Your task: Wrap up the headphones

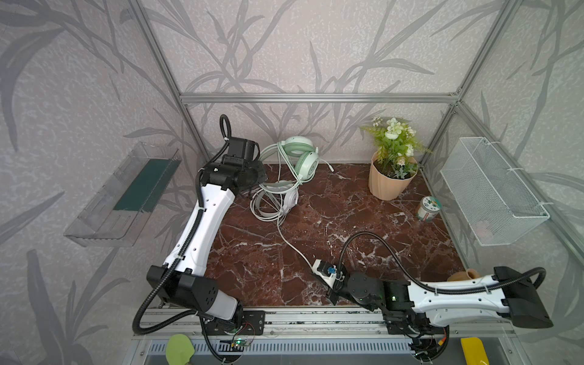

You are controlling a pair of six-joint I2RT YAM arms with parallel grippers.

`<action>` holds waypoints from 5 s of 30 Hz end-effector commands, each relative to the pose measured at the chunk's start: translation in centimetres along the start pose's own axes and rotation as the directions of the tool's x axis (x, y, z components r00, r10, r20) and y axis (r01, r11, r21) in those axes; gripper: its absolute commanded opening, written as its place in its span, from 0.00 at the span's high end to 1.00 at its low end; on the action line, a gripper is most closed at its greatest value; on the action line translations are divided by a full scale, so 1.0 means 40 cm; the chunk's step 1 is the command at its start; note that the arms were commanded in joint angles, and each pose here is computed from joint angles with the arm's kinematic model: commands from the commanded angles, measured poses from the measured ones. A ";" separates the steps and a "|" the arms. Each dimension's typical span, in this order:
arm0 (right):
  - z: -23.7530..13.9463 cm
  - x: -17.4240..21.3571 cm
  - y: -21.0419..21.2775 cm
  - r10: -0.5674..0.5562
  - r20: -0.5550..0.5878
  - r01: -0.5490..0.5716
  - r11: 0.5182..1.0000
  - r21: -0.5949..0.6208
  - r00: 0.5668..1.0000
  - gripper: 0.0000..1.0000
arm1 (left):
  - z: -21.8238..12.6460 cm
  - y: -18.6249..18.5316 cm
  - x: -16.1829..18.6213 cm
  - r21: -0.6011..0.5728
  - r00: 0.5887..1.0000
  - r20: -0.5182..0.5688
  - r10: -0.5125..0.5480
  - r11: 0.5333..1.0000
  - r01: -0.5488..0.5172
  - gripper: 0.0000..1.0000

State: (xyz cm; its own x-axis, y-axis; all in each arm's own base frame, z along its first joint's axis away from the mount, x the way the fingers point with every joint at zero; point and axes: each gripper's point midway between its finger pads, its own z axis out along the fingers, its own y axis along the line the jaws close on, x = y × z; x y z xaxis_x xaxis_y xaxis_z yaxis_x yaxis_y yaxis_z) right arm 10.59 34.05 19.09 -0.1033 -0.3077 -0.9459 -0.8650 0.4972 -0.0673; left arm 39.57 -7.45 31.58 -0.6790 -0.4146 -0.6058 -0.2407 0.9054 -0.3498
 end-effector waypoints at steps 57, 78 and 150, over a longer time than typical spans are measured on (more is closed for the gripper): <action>-0.335 -0.672 -0.085 -0.400 0.386 0.370 0.917 0.152 0.832 1.00 | 0.160 -0.076 0.266 -0.076 0.847 -0.222 0.482 0.858 -0.508 1.00; -0.185 -0.742 -0.623 -0.057 0.408 -0.106 0.924 0.366 0.911 1.00 | -0.117 -0.021 0.548 0.099 0.640 0.034 0.768 0.634 -0.767 1.00; 0.016 -0.187 -0.306 0.439 0.231 -0.433 0.898 -0.080 0.868 0.96 | -0.170 -0.101 0.076 0.357 0.919 0.170 -0.355 0.892 0.278 1.00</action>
State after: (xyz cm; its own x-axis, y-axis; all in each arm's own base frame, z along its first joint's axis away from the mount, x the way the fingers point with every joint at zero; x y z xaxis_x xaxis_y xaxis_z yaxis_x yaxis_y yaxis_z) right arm 24.24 30.02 27.26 -0.3141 0.1519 -0.9372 -0.7345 0.5866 0.3412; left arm 30.98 -14.16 28.88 -0.6910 -0.4988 -0.5232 -0.1606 0.8116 -0.5616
